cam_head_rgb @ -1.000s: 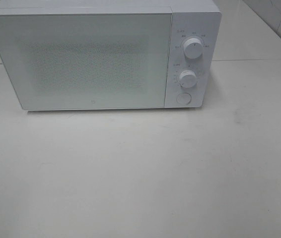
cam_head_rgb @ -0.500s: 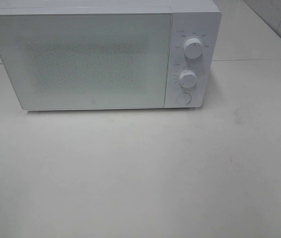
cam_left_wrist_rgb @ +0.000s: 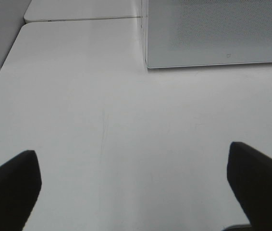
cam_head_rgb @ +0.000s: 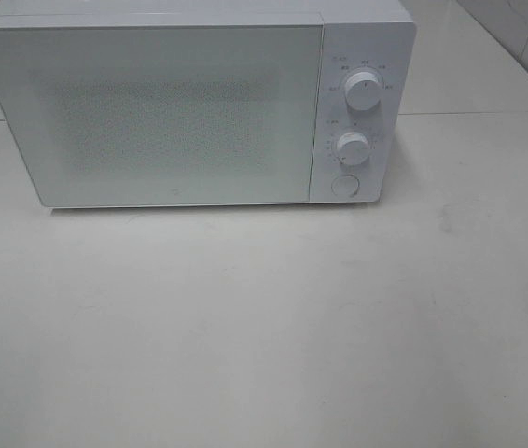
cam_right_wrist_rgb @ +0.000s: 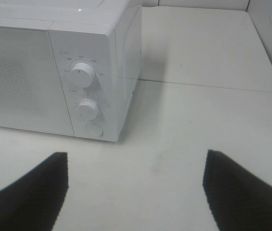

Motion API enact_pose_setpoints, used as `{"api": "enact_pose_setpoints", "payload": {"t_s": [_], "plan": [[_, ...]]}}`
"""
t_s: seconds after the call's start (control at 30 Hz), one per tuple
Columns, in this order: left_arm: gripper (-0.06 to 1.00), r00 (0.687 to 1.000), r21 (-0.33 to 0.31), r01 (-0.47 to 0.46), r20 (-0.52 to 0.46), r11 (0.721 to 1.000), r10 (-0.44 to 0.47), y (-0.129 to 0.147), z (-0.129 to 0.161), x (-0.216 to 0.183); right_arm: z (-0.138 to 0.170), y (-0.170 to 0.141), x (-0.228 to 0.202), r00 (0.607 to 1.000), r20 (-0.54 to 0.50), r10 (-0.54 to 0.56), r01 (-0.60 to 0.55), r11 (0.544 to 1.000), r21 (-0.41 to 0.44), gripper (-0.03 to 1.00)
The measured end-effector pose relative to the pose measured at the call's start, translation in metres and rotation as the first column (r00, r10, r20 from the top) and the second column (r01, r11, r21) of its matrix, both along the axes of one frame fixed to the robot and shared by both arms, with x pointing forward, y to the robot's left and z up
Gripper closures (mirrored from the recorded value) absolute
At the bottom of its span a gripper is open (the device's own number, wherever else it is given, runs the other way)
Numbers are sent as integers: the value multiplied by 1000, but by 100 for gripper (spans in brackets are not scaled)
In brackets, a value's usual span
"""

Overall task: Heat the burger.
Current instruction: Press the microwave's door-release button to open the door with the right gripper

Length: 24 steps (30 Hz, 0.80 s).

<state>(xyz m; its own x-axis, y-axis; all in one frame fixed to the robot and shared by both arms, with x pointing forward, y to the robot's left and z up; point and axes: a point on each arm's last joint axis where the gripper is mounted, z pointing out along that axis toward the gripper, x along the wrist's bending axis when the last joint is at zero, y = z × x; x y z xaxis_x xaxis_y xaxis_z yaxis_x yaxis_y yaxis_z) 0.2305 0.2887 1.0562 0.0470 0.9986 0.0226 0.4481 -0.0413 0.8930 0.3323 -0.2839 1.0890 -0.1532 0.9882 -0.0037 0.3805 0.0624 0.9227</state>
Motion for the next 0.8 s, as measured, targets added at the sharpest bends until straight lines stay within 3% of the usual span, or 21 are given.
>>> {"api": "enact_pose_setpoints", "payload": {"t_s": [0.17, 0.47, 0.8], "plan": [[-3, 1000, 0, 0, 0, 1000, 0, 0, 0, 0, -6, 9, 41, 1000, -4, 10, -10, 1000, 3, 21], [-3, 1000, 0, 0, 0, 1000, 0, 0, 0, 0, -16, 17, 79, 1000, 18, 4, -5, 999, 49, 21], [-3, 1000, 0, 0, 0, 1000, 0, 0, 0, 0, -64, 25, 112, 991, 132, 18, -32, 994, 100, 21]]}}
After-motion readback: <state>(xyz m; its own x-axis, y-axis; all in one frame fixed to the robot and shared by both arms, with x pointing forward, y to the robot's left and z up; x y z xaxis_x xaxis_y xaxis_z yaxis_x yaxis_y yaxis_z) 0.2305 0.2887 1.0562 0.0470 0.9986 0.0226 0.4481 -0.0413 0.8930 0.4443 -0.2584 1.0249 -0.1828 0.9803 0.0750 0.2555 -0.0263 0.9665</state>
